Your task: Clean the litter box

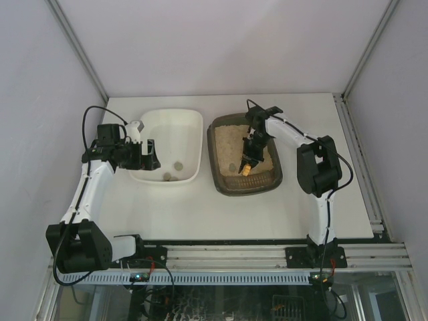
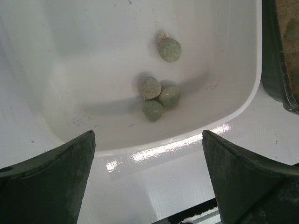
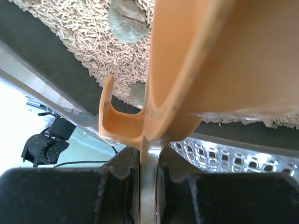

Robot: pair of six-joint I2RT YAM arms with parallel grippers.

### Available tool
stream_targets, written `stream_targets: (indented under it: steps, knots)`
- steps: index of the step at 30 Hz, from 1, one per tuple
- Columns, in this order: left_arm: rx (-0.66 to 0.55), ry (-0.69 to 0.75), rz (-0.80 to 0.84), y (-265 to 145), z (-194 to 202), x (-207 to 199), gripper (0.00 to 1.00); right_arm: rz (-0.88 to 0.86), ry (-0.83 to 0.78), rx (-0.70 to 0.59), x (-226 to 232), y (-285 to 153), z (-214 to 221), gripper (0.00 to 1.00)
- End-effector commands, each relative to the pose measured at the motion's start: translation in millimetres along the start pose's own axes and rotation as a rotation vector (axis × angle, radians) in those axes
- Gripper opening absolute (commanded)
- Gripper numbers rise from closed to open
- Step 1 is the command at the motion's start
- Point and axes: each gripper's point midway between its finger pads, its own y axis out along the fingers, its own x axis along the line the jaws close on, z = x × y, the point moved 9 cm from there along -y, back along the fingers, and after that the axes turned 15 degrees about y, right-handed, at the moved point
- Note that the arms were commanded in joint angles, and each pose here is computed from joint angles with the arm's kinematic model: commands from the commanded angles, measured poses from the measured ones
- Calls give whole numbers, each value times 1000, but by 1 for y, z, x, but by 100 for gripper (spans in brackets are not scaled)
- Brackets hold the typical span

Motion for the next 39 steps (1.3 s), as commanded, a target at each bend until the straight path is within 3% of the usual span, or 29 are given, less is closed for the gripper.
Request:
stream_targets:
  steps: [1,11,21,30,39]
  knots:
    - [-22,21,16,1,-5,-1,100,-109,-61,25,6,22,-8,0]
    - [-10,19,31,2,-5,-1,100,-312,-83,-57,-21,18,-5,0]
    - [18,16,39,5,-3,0,100,-381,-154,-125,-34,-12,21,0]
    - [21,20,40,2,-3,-1,100,-516,-215,-130,-53,1,34,0]
    - [6,21,41,2,-3,-2,100,-732,-338,-372,-53,-5,37,0]
